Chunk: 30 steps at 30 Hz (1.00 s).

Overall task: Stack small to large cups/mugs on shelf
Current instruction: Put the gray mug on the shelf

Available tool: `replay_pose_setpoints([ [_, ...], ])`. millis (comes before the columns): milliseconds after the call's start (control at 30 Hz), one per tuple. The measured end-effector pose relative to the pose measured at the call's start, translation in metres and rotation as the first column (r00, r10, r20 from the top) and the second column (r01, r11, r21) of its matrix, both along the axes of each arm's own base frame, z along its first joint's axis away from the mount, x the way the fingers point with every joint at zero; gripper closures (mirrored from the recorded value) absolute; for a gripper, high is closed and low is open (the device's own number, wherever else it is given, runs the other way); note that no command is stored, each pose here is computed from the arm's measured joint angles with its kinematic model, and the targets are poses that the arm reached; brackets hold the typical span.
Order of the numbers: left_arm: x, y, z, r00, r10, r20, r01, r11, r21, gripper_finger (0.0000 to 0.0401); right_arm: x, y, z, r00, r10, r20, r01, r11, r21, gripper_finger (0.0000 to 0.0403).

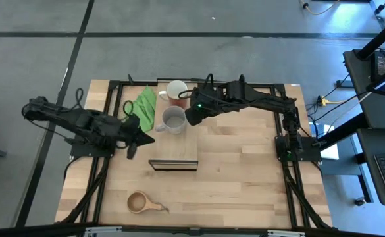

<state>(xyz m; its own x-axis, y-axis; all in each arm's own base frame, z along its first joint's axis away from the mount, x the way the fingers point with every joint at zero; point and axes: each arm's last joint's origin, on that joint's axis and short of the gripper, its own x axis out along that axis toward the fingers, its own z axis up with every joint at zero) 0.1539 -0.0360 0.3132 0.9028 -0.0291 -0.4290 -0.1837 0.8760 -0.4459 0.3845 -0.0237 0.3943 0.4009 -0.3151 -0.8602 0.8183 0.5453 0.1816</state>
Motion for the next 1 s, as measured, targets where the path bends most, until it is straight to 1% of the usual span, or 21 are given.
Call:
replay_pose_setpoints([
  [200, 0.013, -0.003, -0.010, 0.996, 0.064, -0.058, -0.060, 0.996, 0.060, 0.0401, 0.000, 0.002, 0.000, 1.000, 0.018, -0.002, -0.018, 1.000, 0.011, 0.0334],
  [367, 0.013, -0.001, -0.016, 0.986, 0.130, -0.102, -0.119, 0.987, 0.110, 0.0401, 0.000, 0.006, 0.000, 1.000, 0.030, -0.001, -0.030, 0.999, 0.013, 0.0334],
  [467, 0.013, 0.002, -0.016, 0.982, 0.155, -0.108, -0.142, 0.982, 0.123, 0.0401, 0.001, 0.009, 0.000, 1.000, 0.022, 0.005, -0.023, 1.000, 0.020, 0.0334],
  [767, 0.015, 0.014, -0.017, 0.974, 0.188, -0.124, -0.164, 0.969, 0.182, 0.0401, 0.001, 0.013, 0.000, 1.000, 0.000, 0.019, -0.001, 1.000, 0.027, 0.0334],
  [1000, 0.016, 0.021, -0.017, 0.975, 0.179, -0.134, -0.147, 0.965, 0.217, 0.0401, 0.001, 0.015, 0.000, 1.000, -0.014, 0.026, 0.014, 0.999, 0.036, 0.0334],
])
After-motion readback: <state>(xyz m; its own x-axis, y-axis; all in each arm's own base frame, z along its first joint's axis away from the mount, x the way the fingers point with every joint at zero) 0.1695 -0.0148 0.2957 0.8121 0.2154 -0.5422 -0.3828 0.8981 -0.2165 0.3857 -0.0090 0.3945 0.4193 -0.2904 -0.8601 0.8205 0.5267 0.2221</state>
